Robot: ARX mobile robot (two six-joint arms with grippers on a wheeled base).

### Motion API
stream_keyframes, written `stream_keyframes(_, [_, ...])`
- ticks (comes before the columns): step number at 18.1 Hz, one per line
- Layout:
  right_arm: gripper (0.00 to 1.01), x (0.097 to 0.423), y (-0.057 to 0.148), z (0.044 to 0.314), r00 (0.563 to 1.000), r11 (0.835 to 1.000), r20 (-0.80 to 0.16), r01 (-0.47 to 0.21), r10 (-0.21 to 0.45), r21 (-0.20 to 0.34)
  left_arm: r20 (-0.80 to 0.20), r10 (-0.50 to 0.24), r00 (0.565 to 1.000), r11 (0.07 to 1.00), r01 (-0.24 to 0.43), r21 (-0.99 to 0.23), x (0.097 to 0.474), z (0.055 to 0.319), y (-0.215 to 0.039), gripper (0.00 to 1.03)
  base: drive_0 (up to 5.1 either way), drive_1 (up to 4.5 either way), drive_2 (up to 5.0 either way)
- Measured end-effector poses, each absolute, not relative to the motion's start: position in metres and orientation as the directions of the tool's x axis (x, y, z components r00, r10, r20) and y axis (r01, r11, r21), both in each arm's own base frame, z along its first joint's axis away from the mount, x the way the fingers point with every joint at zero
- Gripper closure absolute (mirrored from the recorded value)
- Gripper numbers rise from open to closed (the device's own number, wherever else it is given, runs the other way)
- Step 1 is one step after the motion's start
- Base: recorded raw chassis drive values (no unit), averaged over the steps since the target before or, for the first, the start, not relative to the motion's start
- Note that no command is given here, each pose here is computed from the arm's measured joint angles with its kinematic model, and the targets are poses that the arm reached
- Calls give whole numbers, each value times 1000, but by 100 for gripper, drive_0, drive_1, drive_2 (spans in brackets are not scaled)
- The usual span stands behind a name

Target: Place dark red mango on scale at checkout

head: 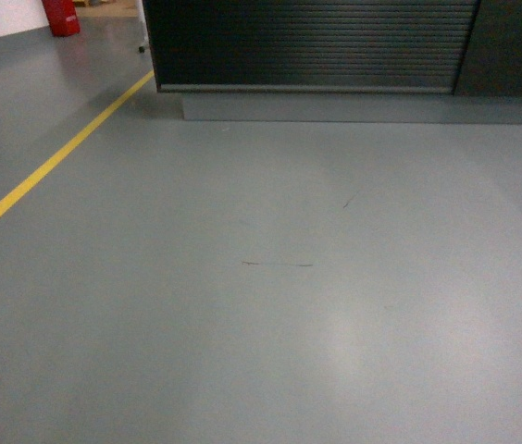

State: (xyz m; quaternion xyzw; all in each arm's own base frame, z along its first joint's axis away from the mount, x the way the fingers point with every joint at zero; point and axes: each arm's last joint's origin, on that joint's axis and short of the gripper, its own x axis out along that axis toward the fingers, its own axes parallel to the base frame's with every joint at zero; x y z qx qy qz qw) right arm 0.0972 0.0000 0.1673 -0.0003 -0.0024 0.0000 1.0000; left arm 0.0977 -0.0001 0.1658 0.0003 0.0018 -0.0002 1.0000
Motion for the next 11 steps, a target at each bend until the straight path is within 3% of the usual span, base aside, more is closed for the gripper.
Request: stream_keyframes(11, [3, 97, 0, 167, 1000, 1000, 4, 0, 0, -1, -4, 0, 1000, 1000, 0, 1, 98, 166, 0, 5, 0, 0, 0])
